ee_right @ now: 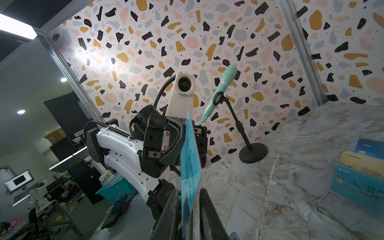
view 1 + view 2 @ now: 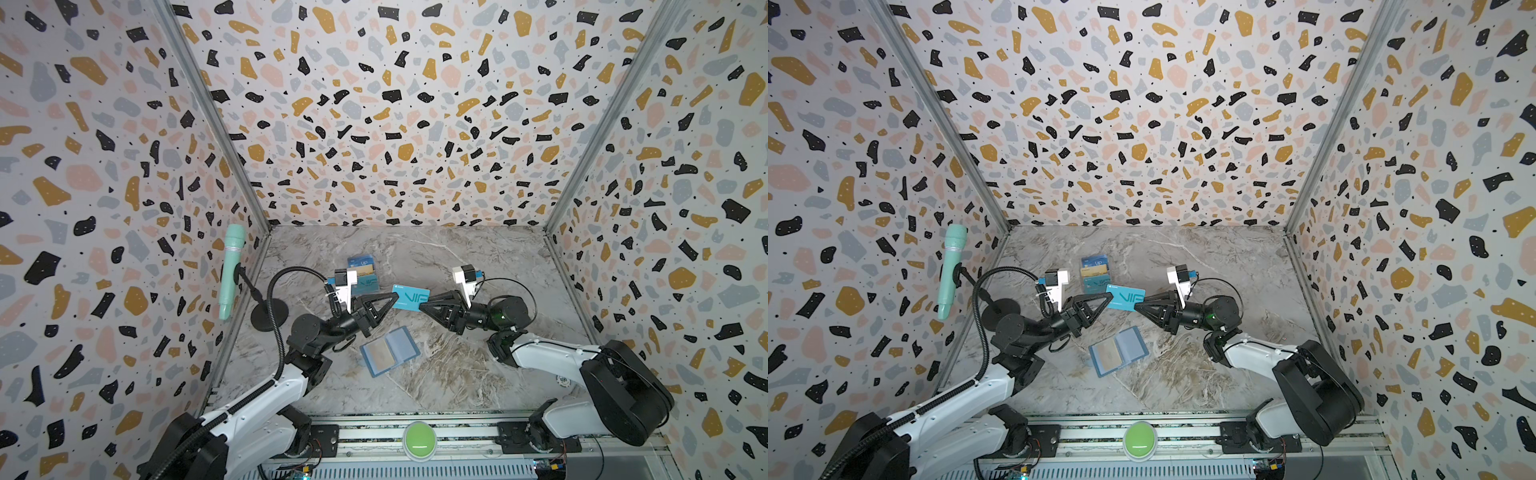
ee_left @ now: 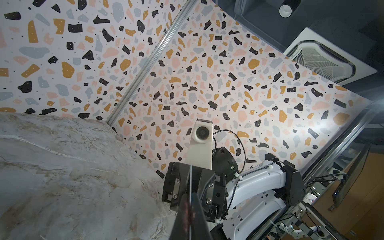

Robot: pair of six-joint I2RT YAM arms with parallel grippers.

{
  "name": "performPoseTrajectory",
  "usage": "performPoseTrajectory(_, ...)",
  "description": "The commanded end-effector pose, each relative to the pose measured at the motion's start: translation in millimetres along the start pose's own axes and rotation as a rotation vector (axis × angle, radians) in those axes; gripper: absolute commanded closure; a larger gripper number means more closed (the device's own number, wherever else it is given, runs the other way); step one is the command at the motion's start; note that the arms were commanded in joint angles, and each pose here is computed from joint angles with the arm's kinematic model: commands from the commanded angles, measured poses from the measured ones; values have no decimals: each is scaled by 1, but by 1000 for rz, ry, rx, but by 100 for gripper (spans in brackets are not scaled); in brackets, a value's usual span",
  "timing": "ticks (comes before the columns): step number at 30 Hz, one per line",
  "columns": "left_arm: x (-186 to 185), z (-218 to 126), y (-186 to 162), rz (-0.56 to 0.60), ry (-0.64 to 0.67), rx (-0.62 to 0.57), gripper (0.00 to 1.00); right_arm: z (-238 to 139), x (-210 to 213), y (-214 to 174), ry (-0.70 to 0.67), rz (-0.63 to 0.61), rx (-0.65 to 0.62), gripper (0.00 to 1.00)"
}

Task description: Take the credit cards out of the card holder

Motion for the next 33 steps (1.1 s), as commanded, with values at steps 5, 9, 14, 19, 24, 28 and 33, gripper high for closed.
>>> performPoseTrajectory(5, -8, 1, 8, 103, -17, 23, 76, 7, 11, 13, 29, -51, 3, 100)
performPoseTrajectory(9, -4, 10, 3, 236, 39, 270, 57, 0, 3, 10, -78, -47, 119, 100)
performPoseTrajectory(14, -12, 10, 7, 369, 7, 461, 51, -18, 5, 0, -198, -108, 283, 100)
performPoseTrajectory(19, -11, 11, 4, 444, -27, 601, 51, -30, 11, -19, -221, -96, 427, 100)
performPoseTrajectory(24, -16, 12, -9, 470, -194, 690, 55, -35, 13, -27, -227, -86, 477, 100)
performPoseTrajectory(28, -22, 11, -18, 459, -308, 699, 56, -34, 13, -26, -222, -95, 496, 100)
performPoseTrajectory(33, -19, 7, -25, 455, -324, 753, 59, -24, 14, -26, -207, -84, 547, 100)
Point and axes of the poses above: each gripper's point midway between its finger pads, its own z axis out along the fingers, its own x axis along the line the jaws close on, y = z × x, the point moved 5 cm from there along -z, back along the fingers, and after that the axes turned 14 degrees about z, right-handed, at the moved point
